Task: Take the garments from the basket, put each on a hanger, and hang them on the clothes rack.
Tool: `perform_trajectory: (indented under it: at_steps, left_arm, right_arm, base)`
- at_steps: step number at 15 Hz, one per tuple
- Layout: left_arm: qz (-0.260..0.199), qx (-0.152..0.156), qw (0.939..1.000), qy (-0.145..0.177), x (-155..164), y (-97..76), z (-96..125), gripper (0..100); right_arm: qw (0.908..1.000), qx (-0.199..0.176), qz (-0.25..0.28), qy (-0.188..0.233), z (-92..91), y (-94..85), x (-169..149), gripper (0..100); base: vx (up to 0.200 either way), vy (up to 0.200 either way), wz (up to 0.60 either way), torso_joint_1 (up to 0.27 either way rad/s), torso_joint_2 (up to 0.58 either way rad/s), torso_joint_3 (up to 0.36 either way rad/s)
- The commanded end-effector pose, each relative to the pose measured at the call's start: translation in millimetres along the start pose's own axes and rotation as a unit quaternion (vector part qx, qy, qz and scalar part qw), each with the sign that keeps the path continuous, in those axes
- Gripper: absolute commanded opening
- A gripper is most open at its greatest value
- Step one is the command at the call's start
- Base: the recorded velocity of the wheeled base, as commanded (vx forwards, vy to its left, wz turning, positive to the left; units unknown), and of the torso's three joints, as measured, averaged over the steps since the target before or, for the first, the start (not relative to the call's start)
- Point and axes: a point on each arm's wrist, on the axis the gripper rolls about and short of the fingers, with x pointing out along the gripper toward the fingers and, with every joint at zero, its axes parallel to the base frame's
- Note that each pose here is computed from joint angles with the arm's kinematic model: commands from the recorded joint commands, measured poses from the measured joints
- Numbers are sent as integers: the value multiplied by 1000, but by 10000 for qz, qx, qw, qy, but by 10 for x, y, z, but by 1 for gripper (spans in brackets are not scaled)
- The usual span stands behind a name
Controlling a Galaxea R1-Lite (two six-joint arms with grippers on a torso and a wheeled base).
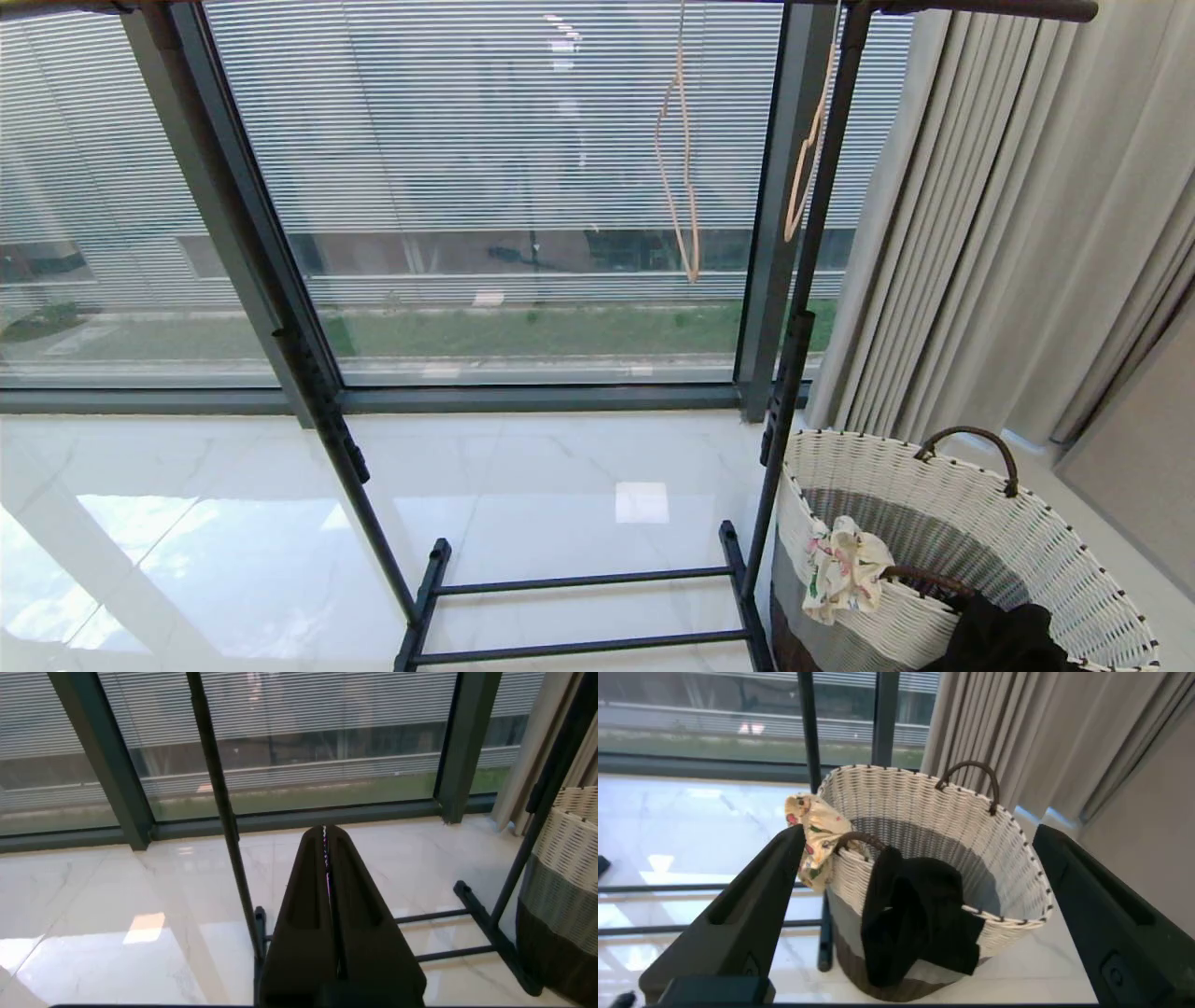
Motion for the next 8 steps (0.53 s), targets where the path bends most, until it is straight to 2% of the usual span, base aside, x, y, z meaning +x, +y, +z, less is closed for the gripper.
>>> perform_trajectory:
  at_steps: [1,4,5,6,7,8]
  left_arm:
    - [9,9,10000,0,0,0,0,0]
    - [16,25,10000,1,0,1,0,0]
    - [9,24,10000,0,0,1,0,0]
    - [1,17,10000,-1,0,0,0,0]
    - [-22,17,10000,-4,0,0,0,0]
    - [-44,17,10000,-6,0,-2,0,0]
  right_arm:
    - [9999,-161,-1,-2,1,0,0,100]
    - [9998,-172,48,-74,31,1,-7,100]
    - [9997,-130,89,-161,178,-7,-22,100]
    - [9996,116,85,248,441,-31,80,100]
    - [9981,77,48,617,617,-45,216,100]
    - [9939,-125,77,1097,694,-53,382,100]
  base:
    - [0,0,0,0,0,0]
    - [0,0,0,0,0,0]
    - [0,0,0,0,0,0]
    - [0,0,0,0,0,0]
    - [0,0,0,0,0,0]
    - [0,0,0,0,0,0]
